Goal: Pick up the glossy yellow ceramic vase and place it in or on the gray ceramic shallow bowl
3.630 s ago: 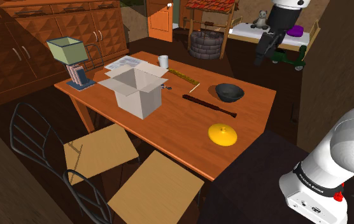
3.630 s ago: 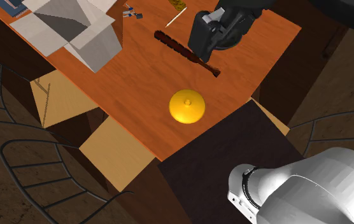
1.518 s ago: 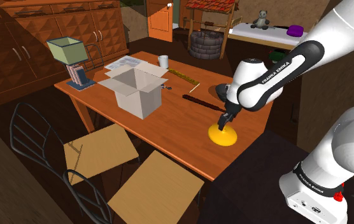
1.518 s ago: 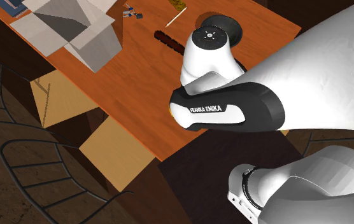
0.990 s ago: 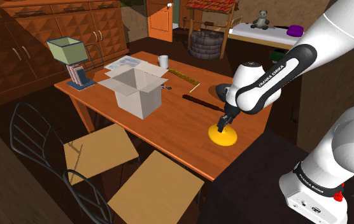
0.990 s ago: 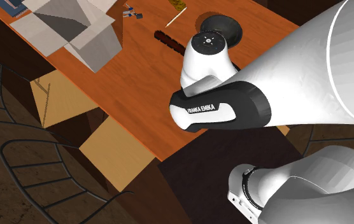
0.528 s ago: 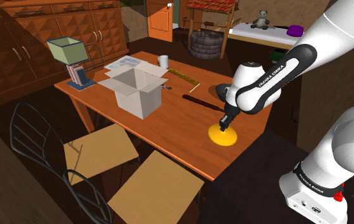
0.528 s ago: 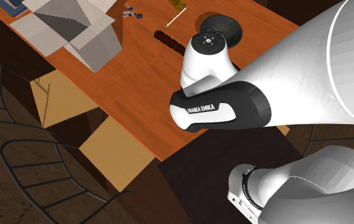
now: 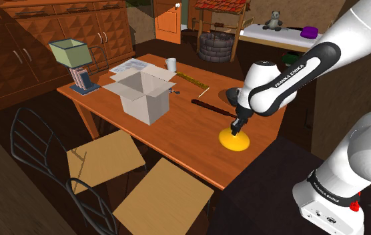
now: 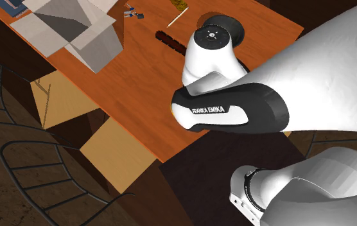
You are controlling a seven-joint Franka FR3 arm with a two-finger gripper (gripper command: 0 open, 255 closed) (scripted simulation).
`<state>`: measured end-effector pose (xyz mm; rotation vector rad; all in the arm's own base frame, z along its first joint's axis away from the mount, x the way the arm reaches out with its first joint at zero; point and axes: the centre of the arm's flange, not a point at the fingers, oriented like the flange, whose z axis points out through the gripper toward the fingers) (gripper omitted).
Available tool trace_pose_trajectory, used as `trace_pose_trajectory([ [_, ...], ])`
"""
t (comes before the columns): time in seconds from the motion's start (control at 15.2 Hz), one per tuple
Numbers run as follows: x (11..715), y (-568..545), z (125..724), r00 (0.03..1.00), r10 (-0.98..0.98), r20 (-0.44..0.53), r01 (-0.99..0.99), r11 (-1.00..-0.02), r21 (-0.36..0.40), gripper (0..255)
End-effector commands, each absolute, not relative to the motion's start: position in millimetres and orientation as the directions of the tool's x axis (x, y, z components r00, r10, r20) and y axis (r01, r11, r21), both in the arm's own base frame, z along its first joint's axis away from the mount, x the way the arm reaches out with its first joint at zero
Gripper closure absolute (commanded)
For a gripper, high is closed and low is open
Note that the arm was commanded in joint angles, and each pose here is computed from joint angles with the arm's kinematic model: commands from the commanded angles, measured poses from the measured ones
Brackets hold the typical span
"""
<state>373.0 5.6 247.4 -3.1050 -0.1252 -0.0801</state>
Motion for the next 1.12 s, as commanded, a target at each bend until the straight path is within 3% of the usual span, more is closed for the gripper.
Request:
trace_pose_trajectory([
  [0.0,372.7,6.2,257.8,0.995,0.079,0.052,0.081,-0.996,-0.031,255],
  [1.06,372.7,6.2,342.3,0.995,0.079,0.052,0.081,-0.996,-0.031,255],
])
